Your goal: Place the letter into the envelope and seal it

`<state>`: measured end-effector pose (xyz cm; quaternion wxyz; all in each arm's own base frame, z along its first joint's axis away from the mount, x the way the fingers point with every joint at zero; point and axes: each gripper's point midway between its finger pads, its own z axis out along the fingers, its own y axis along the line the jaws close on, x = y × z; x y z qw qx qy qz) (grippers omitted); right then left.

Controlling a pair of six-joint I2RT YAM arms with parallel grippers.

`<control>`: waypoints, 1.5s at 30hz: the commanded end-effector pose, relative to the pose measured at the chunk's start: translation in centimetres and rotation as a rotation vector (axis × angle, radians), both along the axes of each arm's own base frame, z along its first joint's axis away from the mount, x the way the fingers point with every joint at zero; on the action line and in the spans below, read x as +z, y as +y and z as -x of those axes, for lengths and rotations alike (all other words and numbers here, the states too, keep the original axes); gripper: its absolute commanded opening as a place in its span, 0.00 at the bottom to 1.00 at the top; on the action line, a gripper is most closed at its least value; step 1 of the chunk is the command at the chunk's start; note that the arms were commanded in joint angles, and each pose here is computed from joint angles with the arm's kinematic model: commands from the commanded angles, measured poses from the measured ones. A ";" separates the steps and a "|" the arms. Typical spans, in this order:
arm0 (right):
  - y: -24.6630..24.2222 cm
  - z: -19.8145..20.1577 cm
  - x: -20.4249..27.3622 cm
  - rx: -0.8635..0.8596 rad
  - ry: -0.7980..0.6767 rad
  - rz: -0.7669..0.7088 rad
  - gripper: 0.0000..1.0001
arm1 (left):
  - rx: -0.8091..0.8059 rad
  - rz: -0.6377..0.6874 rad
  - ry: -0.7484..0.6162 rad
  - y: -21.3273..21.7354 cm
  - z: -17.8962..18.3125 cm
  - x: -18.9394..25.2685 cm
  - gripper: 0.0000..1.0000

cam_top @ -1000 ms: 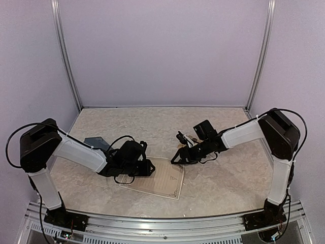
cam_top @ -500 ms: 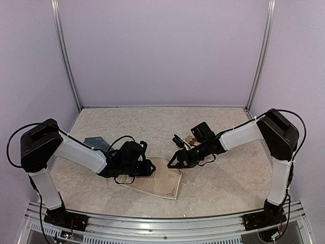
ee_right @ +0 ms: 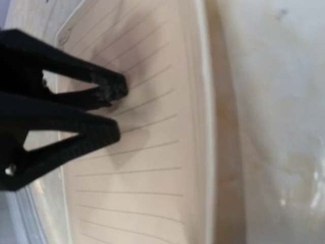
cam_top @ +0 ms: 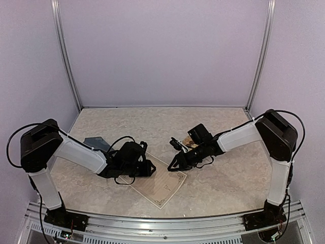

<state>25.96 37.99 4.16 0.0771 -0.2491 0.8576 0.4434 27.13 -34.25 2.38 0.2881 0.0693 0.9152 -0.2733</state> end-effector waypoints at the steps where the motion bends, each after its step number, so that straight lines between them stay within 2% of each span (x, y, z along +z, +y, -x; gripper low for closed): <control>1: 0.7 0.2 1.5 0.006 -0.011 -0.045 0.25 | 0.008 -0.061 0.038 1.6 1.3 -1.5 0.32; 3: 0.9 0.4 2.1 0.012 -0.013 -0.070 0.18 | 0.012 -0.049 0.020 1.7 1.2 -0.8 0.32; 6: 1.0 0.5 2.3 0.020 -0.005 -0.088 0.14 | 0.020 -0.031 0.013 1.9 1.1 -0.3 0.32; 9: 1.0 0.7 2.0 0.027 0.003 -0.089 0.00 | 0.016 -0.022 0.014 1.9 1.3 -0.2 0.32; 16: 0.8 1.1 1.3 0.030 0.017 -0.093 0.00 | 0.022 0.029 -0.034 2.5 1.4 1.9 0.33; 30: 0.8 1.9 -0.9 0.054 0.078 -0.080 0.00 | -0.008 0.018 0.070 2.4 3.7 -2.2 0.29; 35: 1.0 2.2 -1.4 0.068 0.093 -0.081 0.10 | -0.009 0.014 0.073 2.4 3.8 -2.4 0.29; 39: 1.3 2.0 -1.7 0.073 0.085 -0.065 0.25 | -0.011 0.021 0.071 2.2 3.7 -2.2 0.29; 45: 1.7 2.1 -2.1 0.082 0.092 -0.067 0.28 | -0.023 0.045 0.059 1.9 3.8 -1.6 0.29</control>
